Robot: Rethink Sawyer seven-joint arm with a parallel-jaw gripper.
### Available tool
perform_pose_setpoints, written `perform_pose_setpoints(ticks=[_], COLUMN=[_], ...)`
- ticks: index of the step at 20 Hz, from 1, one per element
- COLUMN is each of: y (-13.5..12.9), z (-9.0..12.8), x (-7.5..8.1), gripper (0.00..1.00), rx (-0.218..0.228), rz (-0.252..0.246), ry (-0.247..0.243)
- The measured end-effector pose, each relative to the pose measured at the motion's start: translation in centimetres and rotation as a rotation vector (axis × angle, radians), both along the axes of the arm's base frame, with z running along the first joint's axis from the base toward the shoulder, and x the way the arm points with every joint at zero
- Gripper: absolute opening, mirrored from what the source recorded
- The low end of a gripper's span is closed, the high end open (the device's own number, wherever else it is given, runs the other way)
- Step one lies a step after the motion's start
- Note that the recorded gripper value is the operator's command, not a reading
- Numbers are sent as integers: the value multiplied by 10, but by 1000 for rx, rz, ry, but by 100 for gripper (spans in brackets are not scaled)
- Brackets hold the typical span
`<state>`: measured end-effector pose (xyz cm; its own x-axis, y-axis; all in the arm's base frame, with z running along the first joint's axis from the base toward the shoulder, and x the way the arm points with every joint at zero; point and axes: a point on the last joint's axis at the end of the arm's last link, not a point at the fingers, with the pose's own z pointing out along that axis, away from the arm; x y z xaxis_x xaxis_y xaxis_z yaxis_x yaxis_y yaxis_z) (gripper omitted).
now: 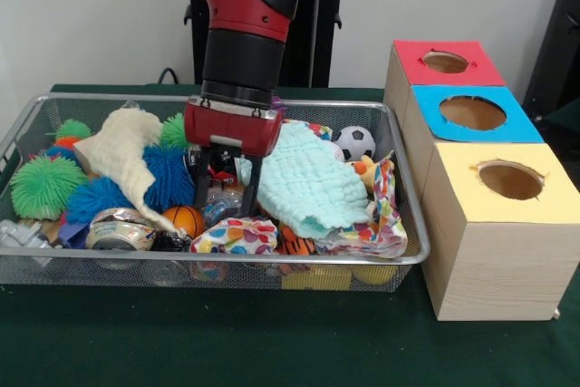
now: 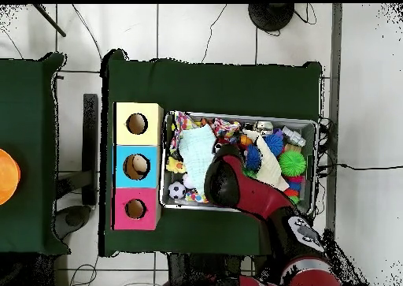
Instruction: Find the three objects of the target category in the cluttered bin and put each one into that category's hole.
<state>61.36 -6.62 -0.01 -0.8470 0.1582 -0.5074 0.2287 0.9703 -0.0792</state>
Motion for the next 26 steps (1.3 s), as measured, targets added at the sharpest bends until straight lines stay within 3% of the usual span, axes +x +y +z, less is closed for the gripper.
perform_pose_setpoints(ticks=[13,17,18,22,26], y=[-1,8,13,16,17], z=[-11,-12,-13,-15,-14], x=[-13,-21,-27,-34,-37], gripper=[100,100,100,100,100], rx=[-32,-33,-19,3,10], rz=[-52,-56,-62,-74,-90], ry=[57,123,173,238,261])
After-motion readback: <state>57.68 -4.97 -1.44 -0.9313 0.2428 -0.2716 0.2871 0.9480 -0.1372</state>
